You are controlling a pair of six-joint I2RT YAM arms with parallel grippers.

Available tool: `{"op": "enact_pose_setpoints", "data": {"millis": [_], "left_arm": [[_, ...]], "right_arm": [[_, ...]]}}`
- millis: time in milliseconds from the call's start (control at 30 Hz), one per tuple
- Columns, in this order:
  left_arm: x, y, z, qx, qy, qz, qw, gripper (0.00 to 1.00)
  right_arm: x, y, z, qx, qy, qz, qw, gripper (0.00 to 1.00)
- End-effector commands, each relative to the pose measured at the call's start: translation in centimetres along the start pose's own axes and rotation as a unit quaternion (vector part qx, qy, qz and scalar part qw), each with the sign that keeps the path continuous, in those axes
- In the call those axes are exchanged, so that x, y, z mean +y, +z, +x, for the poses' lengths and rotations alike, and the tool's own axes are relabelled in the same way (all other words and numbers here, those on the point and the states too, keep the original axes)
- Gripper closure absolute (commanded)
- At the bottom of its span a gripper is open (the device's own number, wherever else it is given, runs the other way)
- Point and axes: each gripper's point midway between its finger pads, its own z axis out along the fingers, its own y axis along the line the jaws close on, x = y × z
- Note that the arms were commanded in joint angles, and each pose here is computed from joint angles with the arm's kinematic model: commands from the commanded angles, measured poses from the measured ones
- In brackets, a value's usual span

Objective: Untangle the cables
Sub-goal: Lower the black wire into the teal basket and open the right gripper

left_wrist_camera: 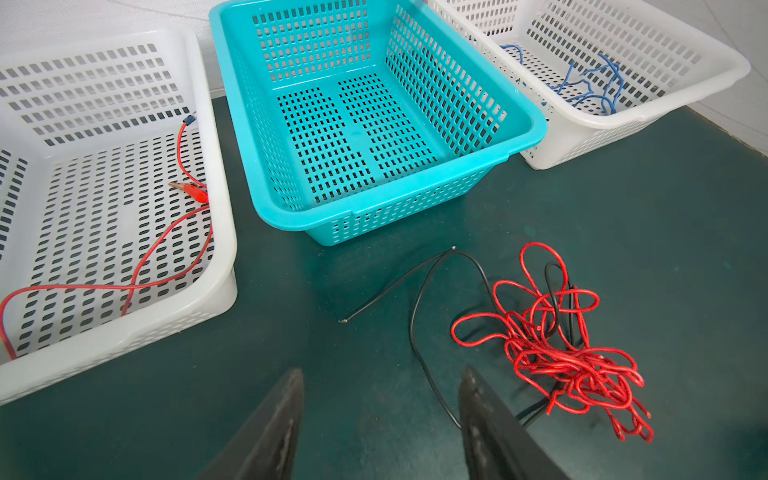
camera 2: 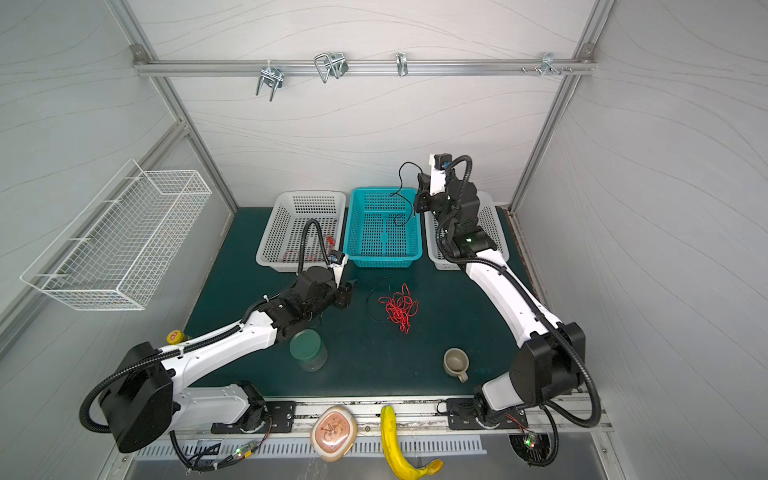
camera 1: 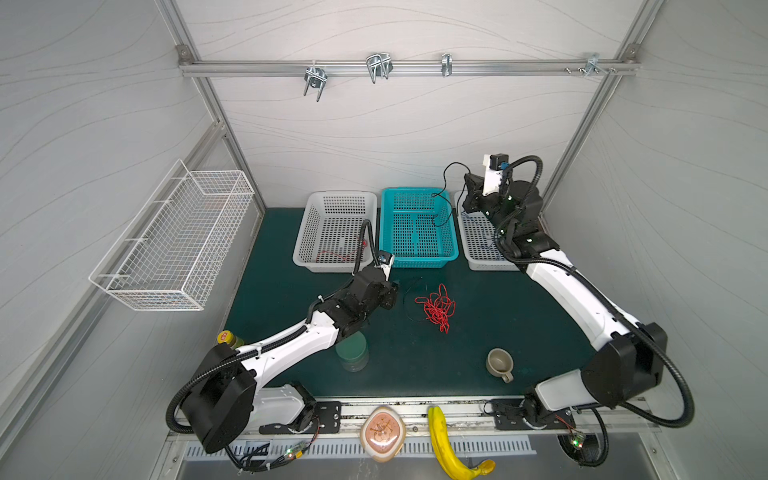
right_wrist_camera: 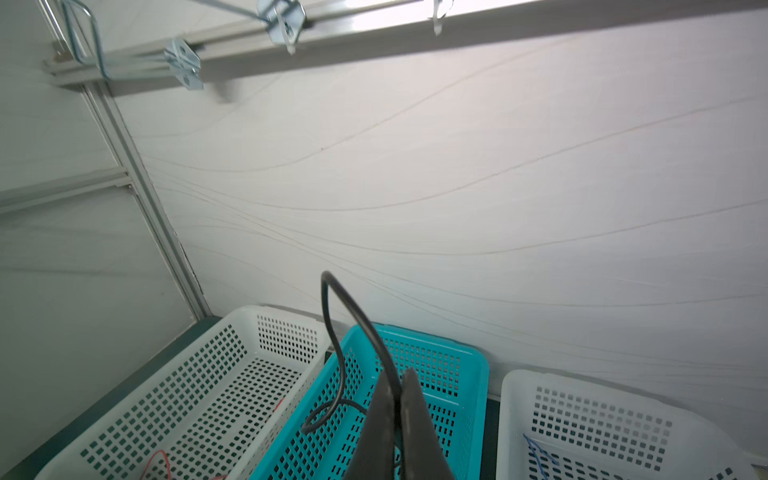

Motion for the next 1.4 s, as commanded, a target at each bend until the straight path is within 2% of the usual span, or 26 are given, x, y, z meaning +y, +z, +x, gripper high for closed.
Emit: {"op": "enact_pose_setpoints", "data": {"millis": [0,333,633,833,1000,1367], "left_arm": [[0.1,0.1,-0.7,-0.004,0.006,-0.005,1.0,0.4],[0.2,0.2,-0.7,0.0,0.013,-0.009,1.0,0.4],[0.2,0.7,-0.5,0.01,0.018,-0.014,1.0,0.4],[0.0,1.2,-0.2,0.021,0.02,-0.013,1.0,0.4],[-0.4,1.6,0.0,0.026,0.018,-0.001,0.999,0.4],[-0.9,1.4,0.1,0.025,0.014,0.015,0.999,0.4]], "right_arm": [[-0.5,1.7,4.3,0.056,0.009,0.009,0.998,1.0],[-0.8,5.3,16.0,0.19,0.051,0.021,0.98,1.0],[0.7,6.7,22.9,0.264,0.082,0.01,0.961,1.0],[1.3,7.1,25.7,0.296,0.08,0.008,0.952,1.0],[1.9,7.1,27.2,0.321,0.062,0.005,0.945,0.94],[1.9,6.7,26.5,0.323,0.058,0.006,0.945,0.81]]}}
